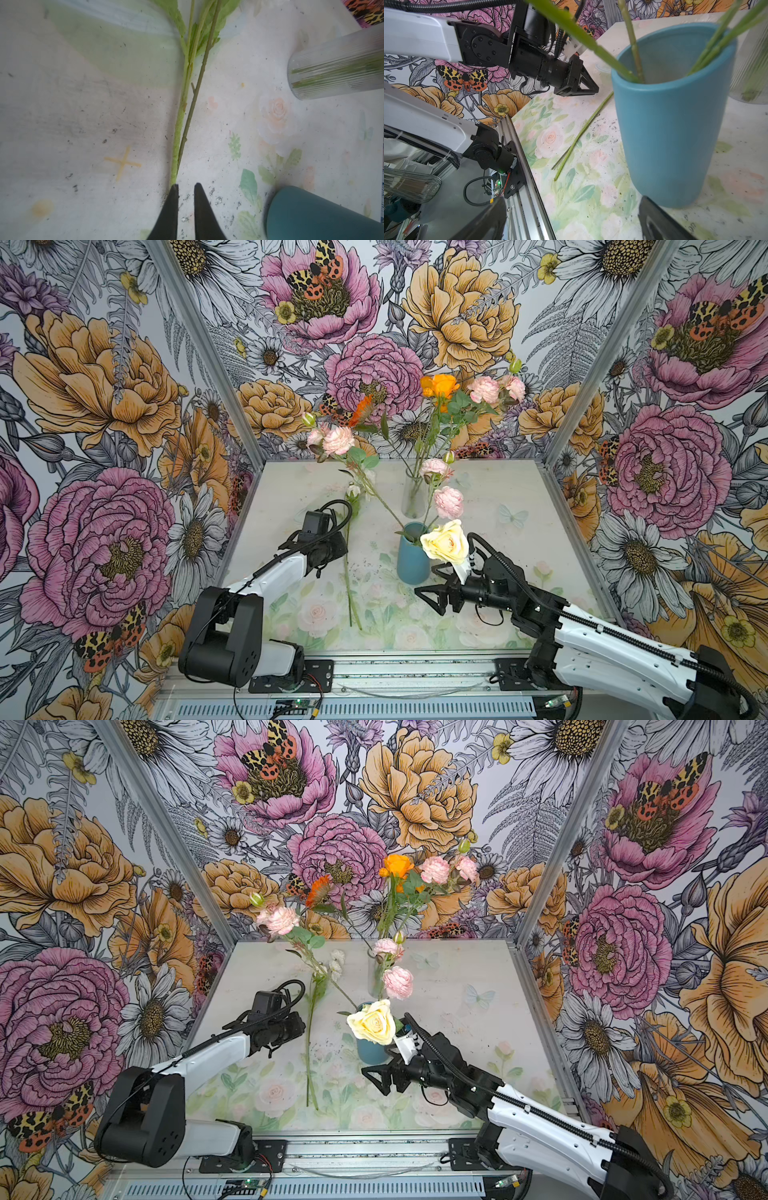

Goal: Arrange the flowers into the vase
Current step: 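Grasp a white flower stem with the left gripper and lift it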

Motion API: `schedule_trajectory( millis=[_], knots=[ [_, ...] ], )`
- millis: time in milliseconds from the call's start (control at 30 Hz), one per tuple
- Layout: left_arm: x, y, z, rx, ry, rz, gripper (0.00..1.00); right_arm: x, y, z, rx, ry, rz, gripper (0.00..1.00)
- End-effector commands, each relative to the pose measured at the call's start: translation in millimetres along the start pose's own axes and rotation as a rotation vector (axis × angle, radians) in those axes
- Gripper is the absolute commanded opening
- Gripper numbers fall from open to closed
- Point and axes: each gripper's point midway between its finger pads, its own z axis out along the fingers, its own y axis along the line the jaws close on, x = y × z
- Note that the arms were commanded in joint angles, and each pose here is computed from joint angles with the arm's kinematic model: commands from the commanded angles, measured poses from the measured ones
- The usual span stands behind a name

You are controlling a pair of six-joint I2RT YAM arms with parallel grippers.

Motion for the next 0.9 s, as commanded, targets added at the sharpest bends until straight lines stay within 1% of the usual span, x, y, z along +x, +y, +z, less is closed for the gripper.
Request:
schedule_trajectory(
  millis=[0, 67, 133, 300, 367, 500, 567, 867],
  knots=[
    [22.0, -5.7, 15.4, 0.030, 0.092, 0.029, 0.17, -16.3, 8.8, -0.4, -0.020, -0.039, -0.025, 0.99],
    [22.9, -4.9, 18.7, 0.017, 0.089, 0.031, 0.20, -17.0, 9.1, -1.0, -0.020, -0.038, -0.030, 1.00],
    [20.1, -4.6, 18.1, 0.003, 0.074, 0.037, 0.21, -18.1, 9.2, -1.7, -0.017, -0.041, -0.033, 1.00],
    [17.7, -1.5, 19.2, -0.020, 0.065, 0.037, 0.19, -18.2, 8.6, -0.4, -0.015, -0.040, -0.035, 1.00],
    [19.5, -0.7, 20.9, -0.023, 0.073, 0.037, 0.15, -18.4, 9.7, 0.3, -0.020, -0.037, -0.036, 0.99],
    [19.2, 1.3, 19.9, -0.029, 0.067, 0.032, 0.02, -18.9, 9.4, 1.1, -0.019, -0.036, -0.038, 0.99],
    [15.9, 0.0, 14.9, -0.027, 0.052, 0.033, 0.00, -19.2, 9.7, 1.2, -0.020, -0.036, -0.040, 0.99],
    [-3.4, -6.2, -23.5, -0.008, -0.029, 0.040, 0.00, -19.9, 10.2, 2.7, -0.023, -0.034, -0.039, 0.99]
  ],
)
